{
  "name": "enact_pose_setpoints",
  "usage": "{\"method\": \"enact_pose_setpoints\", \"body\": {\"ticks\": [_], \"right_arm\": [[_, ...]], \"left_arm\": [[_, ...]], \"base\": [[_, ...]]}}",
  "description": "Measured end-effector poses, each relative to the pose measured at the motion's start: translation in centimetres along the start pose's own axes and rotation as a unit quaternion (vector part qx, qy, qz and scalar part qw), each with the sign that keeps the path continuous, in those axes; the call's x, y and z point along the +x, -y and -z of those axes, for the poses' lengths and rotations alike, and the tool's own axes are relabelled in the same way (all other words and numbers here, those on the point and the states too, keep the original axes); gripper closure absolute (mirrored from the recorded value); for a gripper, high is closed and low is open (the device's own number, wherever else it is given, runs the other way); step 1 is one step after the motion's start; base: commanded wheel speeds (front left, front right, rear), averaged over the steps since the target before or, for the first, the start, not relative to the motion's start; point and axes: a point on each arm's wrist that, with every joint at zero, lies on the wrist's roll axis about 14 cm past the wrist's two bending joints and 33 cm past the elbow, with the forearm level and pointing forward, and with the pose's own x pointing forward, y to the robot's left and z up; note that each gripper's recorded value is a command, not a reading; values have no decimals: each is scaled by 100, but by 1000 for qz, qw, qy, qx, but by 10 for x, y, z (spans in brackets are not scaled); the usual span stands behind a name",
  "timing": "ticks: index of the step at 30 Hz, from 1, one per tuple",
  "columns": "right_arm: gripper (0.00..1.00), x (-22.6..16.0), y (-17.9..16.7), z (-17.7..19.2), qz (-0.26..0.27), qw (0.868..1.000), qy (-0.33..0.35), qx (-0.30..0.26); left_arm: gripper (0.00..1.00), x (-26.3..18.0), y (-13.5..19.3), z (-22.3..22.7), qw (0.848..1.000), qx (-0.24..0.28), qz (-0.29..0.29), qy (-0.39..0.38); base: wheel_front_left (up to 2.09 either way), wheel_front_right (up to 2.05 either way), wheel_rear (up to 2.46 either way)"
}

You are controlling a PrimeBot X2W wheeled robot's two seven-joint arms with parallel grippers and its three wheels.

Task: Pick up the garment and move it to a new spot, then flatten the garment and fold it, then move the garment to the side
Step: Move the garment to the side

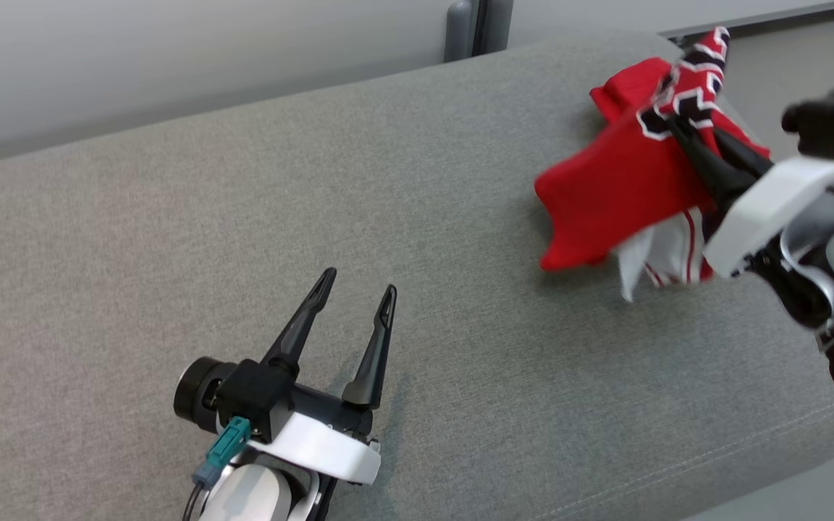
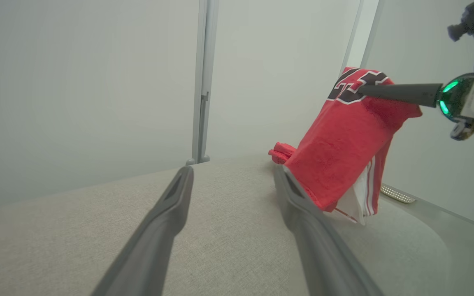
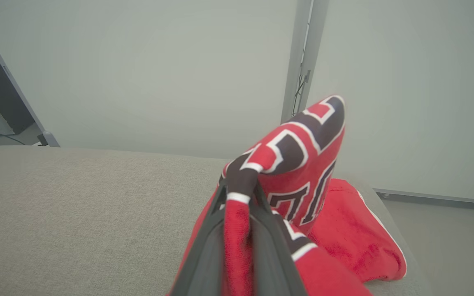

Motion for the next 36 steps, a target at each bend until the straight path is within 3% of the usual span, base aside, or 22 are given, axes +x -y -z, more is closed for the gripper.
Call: {"method": "enact_pose_setpoints", "body": {"ticks": [8, 11, 18, 22, 31, 36], "right_arm": [[100, 51, -23, -23, -55, 998, -28, -27], [100, 61, -8, -19, -40, 998, -44, -22], [100, 62, 65, 32, 51, 991, -118, -24], [100, 68, 86, 39, 79, 990, -113, -40], [100, 96, 86, 22, 72, 991, -66, -90], [100, 103, 84, 27, 60, 988, -83, -118]], "left_arm": [[0, 9, -19, 17, 1000, 2, -10, -14], [0, 13, -25, 22, 1000, 2, -10, -17], [0, 21, -38, 38, 1000, 6, -9, -27], [0, 24, -42, 46, 999, 3, -8, -33], [0, 23, -48, 59, 999, -3, -10, -47], [0, 24, -53, 61, 999, -1, -13, -47]], "base": [[0, 0, 0], [0, 0, 0], [0, 0, 0], [0, 0, 0], [0, 0, 0], [0, 0, 0]]}}
